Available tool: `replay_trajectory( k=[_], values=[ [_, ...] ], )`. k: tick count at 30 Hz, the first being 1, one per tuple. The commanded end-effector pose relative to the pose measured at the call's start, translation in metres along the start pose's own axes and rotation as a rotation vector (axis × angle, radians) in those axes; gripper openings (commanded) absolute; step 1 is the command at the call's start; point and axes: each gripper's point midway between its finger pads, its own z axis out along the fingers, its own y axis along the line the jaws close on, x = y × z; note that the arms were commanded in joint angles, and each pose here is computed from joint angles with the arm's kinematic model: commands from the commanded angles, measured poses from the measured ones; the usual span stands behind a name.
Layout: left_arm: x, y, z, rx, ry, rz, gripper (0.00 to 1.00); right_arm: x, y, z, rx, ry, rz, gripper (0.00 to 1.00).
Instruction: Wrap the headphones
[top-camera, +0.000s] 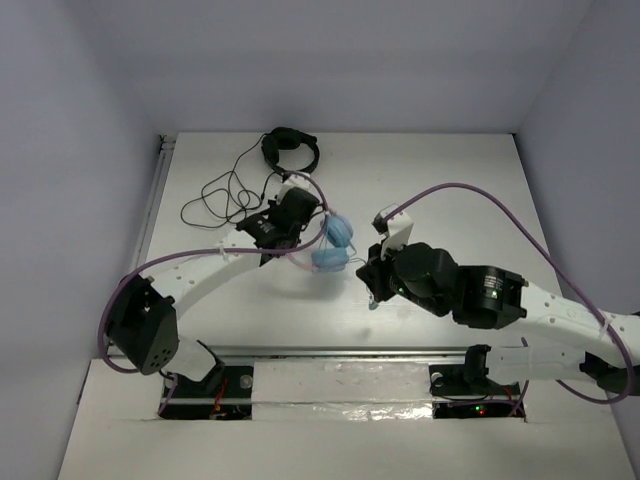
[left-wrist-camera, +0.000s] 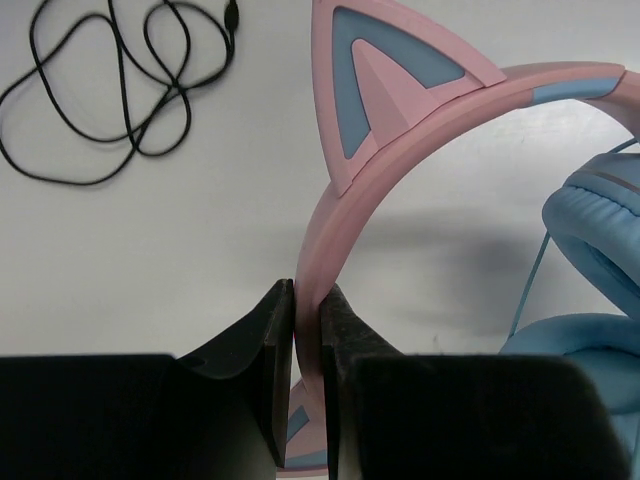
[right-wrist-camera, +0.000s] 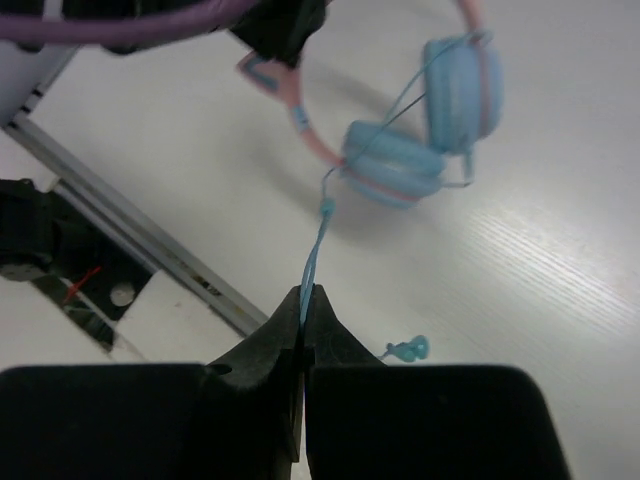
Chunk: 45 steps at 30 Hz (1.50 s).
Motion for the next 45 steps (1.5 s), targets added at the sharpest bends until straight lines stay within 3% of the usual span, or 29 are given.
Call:
replay_trajectory(
  k=[1,6,12,18,27,31,36,40,45],
  values=[
    [0.002,0.005,-0.027,0.044,-0.033,0.055,0.00,-0.015,-0.025,-0.006,0.142,-0.032,-0.099,0.00],
    [0.037,-0.027,-0.045,0.194,0.049,0.202,0.00,-0.022,-0.039,0.004,0.223,-0.049,-0.158,0.00],
    [0.057,-0.057,-0.069,0.410,0.099,0.257,0.00,-0.018,-0.077,0.020,0.387,-0.042,-0.197,0.00],
    [0.049,-0.063,-0.093,0.522,0.079,0.238,0.00,-0.015,-0.110,0.025,0.490,-0.055,-0.134,0.00],
    [0.031,-0.064,-0.118,0.649,0.008,0.197,0.00,0.002,-0.126,0.046,0.511,-0.055,-0.019,0.00],
    [0.024,-0.055,-0.115,0.667,-0.003,0.170,0.00,0.002,-0.134,0.046,0.513,-0.083,0.038,0.00],
    [0.031,-0.030,-0.081,0.446,0.045,0.170,0.00,-0.019,-0.129,0.032,0.468,-0.112,0.058,0.00],
    [0.036,-0.043,-0.080,0.491,0.069,0.196,0.00,-0.027,-0.133,0.029,0.499,-0.098,0.038,0.00],
    [0.033,-0.037,-0.076,0.432,0.069,0.216,0.00,-0.025,-0.149,0.038,0.570,-0.072,0.020,0.00]
  ],
)
